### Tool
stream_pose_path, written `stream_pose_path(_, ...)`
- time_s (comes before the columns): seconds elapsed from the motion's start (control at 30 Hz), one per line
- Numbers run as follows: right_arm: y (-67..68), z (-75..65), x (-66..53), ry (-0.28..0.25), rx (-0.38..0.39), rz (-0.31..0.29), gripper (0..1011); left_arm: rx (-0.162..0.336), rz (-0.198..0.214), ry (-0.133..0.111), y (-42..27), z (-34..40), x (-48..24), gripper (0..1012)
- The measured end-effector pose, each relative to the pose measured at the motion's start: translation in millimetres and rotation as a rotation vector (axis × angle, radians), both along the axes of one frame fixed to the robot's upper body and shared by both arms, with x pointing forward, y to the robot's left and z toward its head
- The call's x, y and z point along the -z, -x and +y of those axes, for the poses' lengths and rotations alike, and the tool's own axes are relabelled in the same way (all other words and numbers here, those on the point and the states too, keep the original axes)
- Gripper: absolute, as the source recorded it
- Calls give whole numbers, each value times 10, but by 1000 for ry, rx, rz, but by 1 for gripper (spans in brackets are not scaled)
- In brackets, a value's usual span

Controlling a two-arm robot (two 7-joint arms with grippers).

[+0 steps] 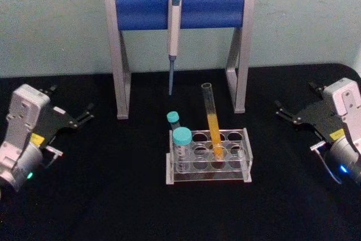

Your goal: Pick up the test tube from the test tube rack, shake it, then place it back into the test tube rack.

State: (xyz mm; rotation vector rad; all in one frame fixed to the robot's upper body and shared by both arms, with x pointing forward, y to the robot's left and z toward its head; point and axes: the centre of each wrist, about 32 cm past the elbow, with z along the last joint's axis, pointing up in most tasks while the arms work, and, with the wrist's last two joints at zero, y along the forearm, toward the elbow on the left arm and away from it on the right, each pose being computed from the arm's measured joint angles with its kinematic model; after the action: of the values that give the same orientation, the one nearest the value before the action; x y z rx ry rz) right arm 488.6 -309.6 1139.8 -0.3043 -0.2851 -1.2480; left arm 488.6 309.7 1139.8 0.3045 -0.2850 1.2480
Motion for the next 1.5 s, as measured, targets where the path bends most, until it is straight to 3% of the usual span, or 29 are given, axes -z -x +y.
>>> stream_pose_path(1.5,0,0,0,0,0,0,1000,0,0,0,0,0,0,1001)
